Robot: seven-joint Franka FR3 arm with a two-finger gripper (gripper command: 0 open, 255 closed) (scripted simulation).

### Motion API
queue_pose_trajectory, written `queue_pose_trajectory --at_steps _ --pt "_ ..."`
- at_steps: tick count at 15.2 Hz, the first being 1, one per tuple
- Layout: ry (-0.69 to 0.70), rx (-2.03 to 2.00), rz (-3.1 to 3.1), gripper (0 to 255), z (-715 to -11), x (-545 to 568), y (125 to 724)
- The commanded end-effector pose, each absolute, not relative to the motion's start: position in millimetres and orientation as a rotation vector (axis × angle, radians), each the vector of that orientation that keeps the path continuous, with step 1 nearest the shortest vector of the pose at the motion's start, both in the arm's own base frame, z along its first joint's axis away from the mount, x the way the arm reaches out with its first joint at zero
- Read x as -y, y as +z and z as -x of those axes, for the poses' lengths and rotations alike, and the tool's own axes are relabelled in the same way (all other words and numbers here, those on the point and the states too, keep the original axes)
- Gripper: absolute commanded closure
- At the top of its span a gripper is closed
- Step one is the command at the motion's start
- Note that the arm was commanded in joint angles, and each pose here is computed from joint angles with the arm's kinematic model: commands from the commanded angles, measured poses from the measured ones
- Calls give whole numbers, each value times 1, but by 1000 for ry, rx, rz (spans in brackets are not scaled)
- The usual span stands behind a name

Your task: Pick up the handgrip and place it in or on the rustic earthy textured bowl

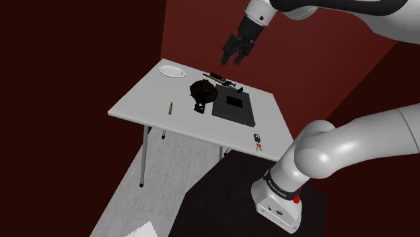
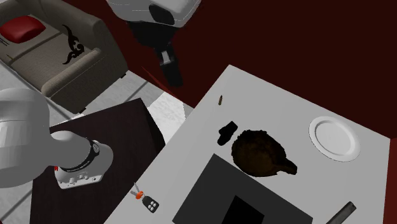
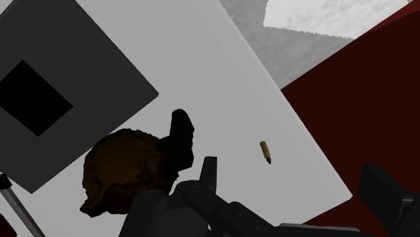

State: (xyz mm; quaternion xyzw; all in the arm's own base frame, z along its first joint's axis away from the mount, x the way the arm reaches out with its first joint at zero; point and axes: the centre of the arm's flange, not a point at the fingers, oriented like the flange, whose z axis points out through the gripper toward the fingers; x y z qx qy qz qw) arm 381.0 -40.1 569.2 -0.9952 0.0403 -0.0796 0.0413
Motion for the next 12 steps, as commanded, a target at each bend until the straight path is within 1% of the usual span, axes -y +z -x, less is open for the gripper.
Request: queue_pose_trajectory --at_steps 1,12 --pt "-231 -103 3057 0 -399 52 550" --pt "-150 2 3109 0 -493 91 443"
